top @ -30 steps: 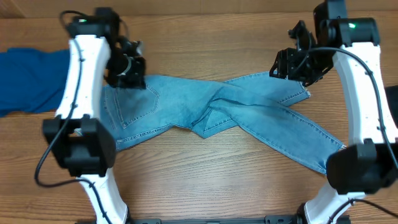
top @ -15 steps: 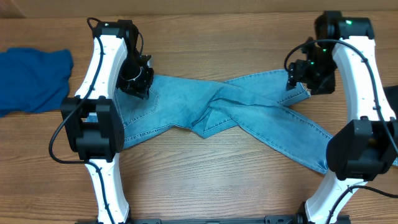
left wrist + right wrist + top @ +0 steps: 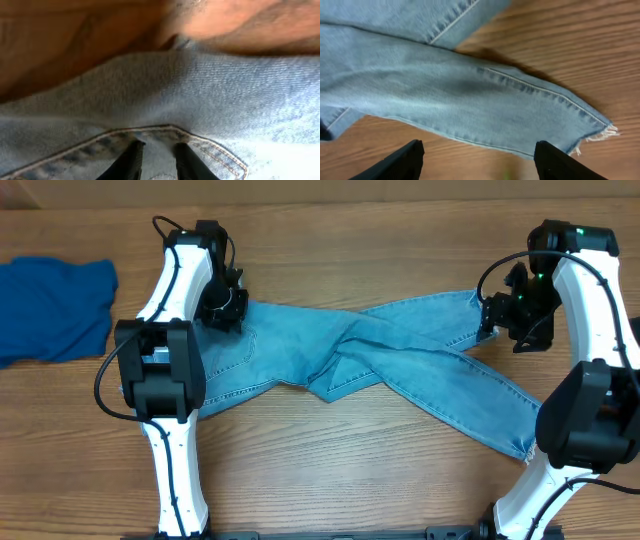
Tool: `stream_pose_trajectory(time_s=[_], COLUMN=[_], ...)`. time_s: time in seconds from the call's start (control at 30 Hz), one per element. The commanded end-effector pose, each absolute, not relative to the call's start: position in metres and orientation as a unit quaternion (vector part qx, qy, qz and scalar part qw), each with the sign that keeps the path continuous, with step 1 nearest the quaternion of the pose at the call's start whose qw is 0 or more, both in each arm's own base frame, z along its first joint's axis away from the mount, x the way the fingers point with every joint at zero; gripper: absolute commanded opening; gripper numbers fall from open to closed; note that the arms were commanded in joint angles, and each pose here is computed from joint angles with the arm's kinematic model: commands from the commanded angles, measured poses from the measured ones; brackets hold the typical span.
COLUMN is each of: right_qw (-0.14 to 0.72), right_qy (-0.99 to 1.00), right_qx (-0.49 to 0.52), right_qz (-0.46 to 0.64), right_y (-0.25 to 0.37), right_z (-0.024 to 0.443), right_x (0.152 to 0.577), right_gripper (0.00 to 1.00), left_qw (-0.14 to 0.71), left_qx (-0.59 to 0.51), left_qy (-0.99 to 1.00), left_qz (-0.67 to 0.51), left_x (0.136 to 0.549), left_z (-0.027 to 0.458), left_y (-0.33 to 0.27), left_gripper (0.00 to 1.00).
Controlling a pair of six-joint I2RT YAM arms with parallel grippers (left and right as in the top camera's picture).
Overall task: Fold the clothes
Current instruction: 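Grasp the upper leg with the right gripper and pull it up-right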
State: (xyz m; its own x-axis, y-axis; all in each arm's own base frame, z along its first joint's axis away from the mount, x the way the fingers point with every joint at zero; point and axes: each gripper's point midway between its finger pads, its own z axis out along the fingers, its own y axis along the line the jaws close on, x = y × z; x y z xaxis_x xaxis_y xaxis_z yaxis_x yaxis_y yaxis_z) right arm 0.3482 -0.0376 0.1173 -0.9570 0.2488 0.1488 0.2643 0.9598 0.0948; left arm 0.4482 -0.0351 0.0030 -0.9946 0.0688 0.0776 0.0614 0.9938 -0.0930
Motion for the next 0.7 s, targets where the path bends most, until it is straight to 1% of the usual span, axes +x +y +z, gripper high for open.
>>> stream_pose_trajectory(time_s=[0.0,0.1,0.17,0.23,0.33,0.4,0.5,0.6,0.67], right_qw=[0.056,0.038,0.025,0.023,0.030,0.035,0.040,0.048,0.060], right_qy=[-0.988,-0.988,-0.986,-0.984,-0.981,-0.981,-0.981,-0.980,-0.982], right_qx=[-0.130,-0.130,-0.129,-0.129,-0.130,-0.130,-0.124,-0.072,-0.056], right_qz=[-0.068,-0.081,-0.102,-0.124,-0.139,-0.139,-0.142,-0.182,-0.173], right_y=[-0.034,-0.031,-0.024,-0.017,-0.011,-0.011,-0.005,0.019,0.024], right_z=[0.115,0.115,0.116,0.117,0.119,0.119,0.119,0.122,0.116], right_x=[0.356,0.365,0.372,0.374,0.371,0.369,0.367,0.362,0.356], right_gripper=[0.75,0.75,0.76,0.76,0.76,0.76,0.76,0.76,0.77], left_qw=[0.040,-0.016,-0.066,-0.118,-0.179,-0.210,-0.230,-0.232,-0.227], left_qx=[-0.026,-0.010,0.006,0.034,0.055,0.051,0.051,0.045,0.045], left_qy=[-0.998,-0.999,-0.997,-0.991,-0.981,-0.973,-0.966,-0.962,-0.964], left_qz=[0.033,0.034,0.037,0.045,0.057,0.078,0.111,0.134,0.135], left_x=[0.460,0.489,0.514,0.541,0.572,0.589,0.601,0.604,0.602], left_z=[-0.054,-0.056,-0.053,-0.044,-0.028,-0.014,0.003,0.017,0.021], left_y=[-0.029,-0.030,-0.031,-0.032,-0.034,-0.039,-0.050,-0.058,-0.059], left_gripper=[0.31,0.36,0.41,0.47,0.52,0.52,0.50,0.50,0.50])
